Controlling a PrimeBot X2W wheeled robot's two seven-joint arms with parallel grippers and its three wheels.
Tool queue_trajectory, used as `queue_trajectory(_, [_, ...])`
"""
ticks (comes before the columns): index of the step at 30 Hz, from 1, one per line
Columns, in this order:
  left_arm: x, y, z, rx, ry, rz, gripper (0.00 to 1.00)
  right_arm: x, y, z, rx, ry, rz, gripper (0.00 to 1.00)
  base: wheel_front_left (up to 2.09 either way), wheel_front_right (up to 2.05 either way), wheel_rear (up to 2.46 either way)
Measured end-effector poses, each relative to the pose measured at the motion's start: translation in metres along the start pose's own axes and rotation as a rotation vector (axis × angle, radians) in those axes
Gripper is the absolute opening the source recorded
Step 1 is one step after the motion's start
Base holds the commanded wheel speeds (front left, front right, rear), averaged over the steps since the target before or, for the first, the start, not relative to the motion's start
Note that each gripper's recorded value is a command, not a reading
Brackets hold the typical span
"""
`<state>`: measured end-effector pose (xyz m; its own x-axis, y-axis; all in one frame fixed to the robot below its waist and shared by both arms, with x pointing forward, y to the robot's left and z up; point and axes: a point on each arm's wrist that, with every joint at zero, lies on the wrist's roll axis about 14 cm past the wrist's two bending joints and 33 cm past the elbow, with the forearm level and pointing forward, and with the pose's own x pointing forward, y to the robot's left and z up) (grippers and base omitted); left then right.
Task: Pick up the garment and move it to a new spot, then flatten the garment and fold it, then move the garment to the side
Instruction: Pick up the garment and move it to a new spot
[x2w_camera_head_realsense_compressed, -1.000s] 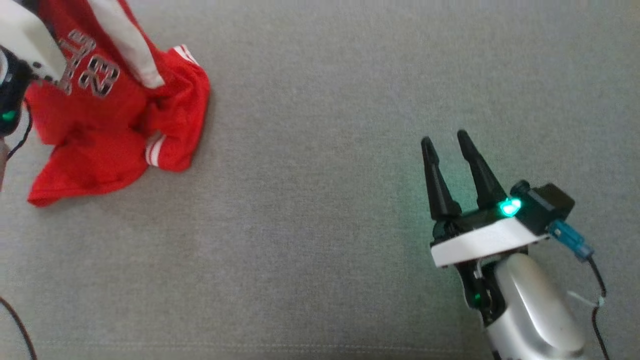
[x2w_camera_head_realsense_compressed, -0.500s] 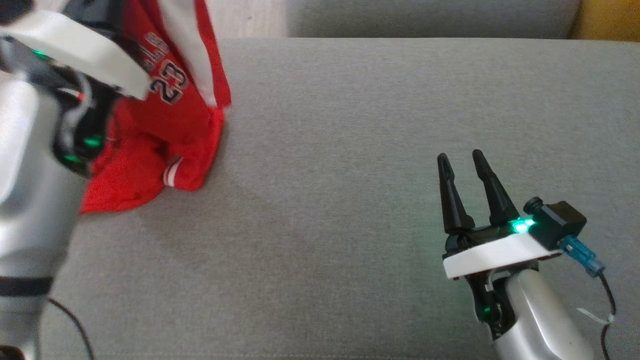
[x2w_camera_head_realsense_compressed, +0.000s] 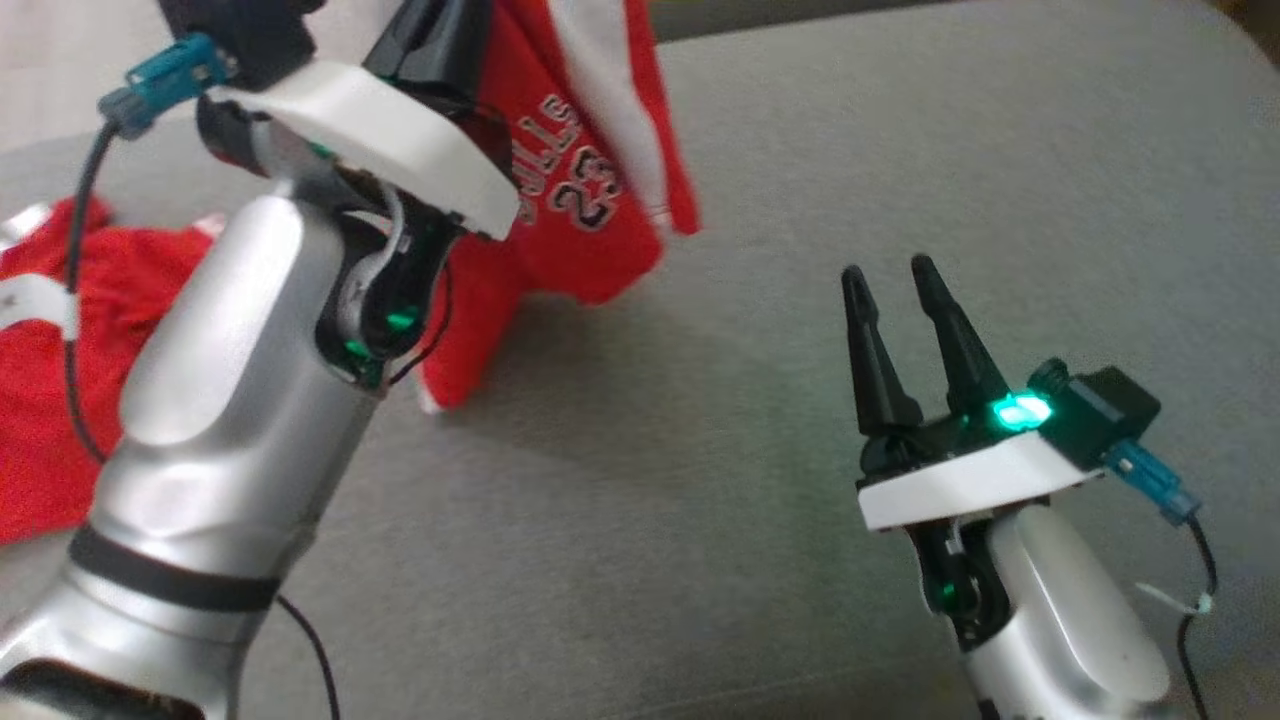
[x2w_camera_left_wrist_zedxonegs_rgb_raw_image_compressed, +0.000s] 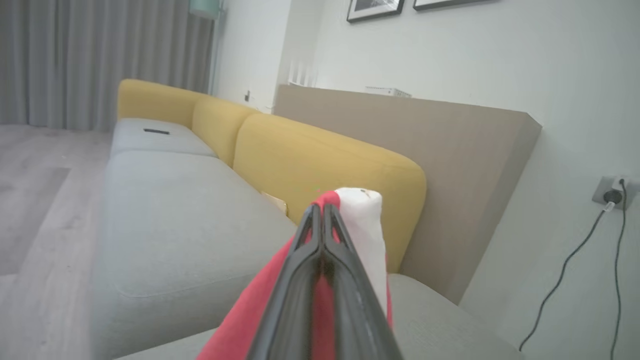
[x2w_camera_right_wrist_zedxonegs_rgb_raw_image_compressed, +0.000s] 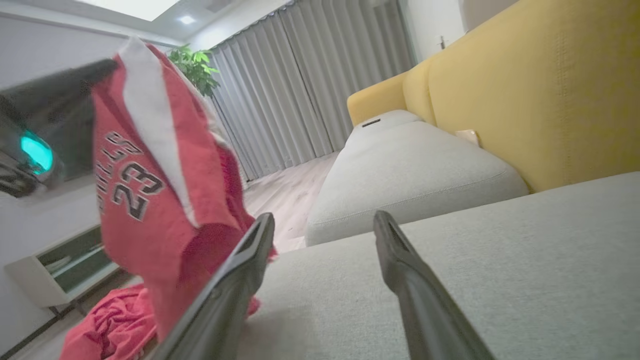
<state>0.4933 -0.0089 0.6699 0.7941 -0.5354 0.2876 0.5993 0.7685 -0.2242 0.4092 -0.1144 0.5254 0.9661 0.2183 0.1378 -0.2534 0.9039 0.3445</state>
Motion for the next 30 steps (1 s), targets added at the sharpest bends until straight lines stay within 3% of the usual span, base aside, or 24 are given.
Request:
queue_trajectory(11, [0.073,-0.034,-0.084,-0.053,0.113,-0.097,0.00,-0.017,-0.046,0.020,0.009,-0.045,-0.142,1.00,0.00,0.00,0.00])
queue_trajectory(12, [0.079,-0.038,-0.093,-0.062,0.121,-0.100,0.11,-0.019,-0.051,0.020,0.007,-0.043,-0.156,1.00,0.00,0.00,0.00])
queue_trajectory(13, [0.084,-0.041,-0.103,-0.070,0.140,-0.106,1.00,-0.020,-0.055,0.021,0.005,-0.043,-0.170,1.00,0.00,0.00,0.00])
queue_trajectory(20, [0.094,-0.039,-0.137,-0.102,0.161,-0.113,1.00,-0.025,-0.076,0.014,-0.008,-0.019,-0.233,1.00,0.00,0.00,0.00])
queue_trajectory(30, [0.069,0.026,-0.089,0.050,0.069,-0.017,1.00,-0.009,-0.065,0.011,-0.035,-0.021,-0.180,1.00,0.00,0.00,0.00])
